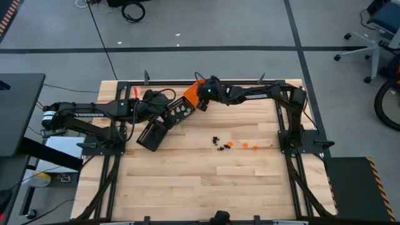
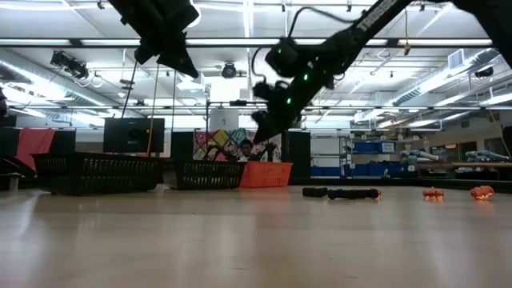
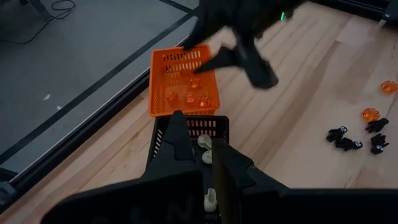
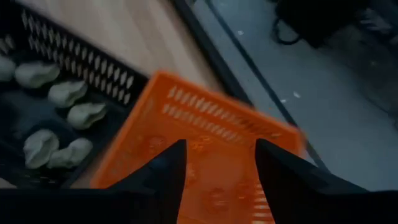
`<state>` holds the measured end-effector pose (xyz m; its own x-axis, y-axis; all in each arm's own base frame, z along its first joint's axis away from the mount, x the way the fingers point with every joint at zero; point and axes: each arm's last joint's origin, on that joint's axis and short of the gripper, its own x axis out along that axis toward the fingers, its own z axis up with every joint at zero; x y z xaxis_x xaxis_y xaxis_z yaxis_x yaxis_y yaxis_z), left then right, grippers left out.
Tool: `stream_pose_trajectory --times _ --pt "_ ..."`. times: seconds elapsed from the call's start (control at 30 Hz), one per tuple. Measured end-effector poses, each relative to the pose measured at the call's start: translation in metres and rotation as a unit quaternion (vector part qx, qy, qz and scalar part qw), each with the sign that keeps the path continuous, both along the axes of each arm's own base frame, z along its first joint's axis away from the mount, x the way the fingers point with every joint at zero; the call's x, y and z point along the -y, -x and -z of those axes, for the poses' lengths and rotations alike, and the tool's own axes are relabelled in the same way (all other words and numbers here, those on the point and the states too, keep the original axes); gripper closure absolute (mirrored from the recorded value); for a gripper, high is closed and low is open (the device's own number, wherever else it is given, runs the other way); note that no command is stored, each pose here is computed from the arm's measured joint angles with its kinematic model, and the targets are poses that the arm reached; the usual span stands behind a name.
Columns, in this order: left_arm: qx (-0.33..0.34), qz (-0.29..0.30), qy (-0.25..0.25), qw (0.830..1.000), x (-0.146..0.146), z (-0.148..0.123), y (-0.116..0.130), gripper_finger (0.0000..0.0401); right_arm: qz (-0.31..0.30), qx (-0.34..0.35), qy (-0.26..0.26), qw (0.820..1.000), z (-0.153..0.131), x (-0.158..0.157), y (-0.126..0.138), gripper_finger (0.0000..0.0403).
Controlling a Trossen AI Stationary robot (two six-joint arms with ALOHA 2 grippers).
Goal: Sort Halloween decoration
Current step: Put the black voodoo toy into the bottom black bin
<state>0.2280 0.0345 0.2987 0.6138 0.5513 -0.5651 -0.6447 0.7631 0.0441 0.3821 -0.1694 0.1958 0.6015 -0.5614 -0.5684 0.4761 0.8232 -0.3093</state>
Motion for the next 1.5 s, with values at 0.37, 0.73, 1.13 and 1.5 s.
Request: stream_pose_trajectory --times 0.37,0.73,1.13,1.5 --pt "0.0 0.0 0.0 1.0 0.0 0.0 0.0 0.0401 -0.04 0.005 -0.172 0.984 -0.041 -0.031 0.029 0.0213" --pt "0.0 0.0 0.0 1.0 0.0 0.0 0.0 0.0401 -0.07 -0.092 -0.238 0.965 -0.027 -0.079 0.031 0.0215" --pt "0.0 0.0 0.0 1.0 0.0 0.0 0.0 0.0401 -0.026 -0.12 -0.3 0.946 -0.007 -0.119 0.022 0.018" --pt "0.008 0.0 -0.001 1.0 0.0 -0.001 -0.001 0.0401 -0.009 -0.186 -0.325 0.927 0.026 -0.144 0.017 0.0178"
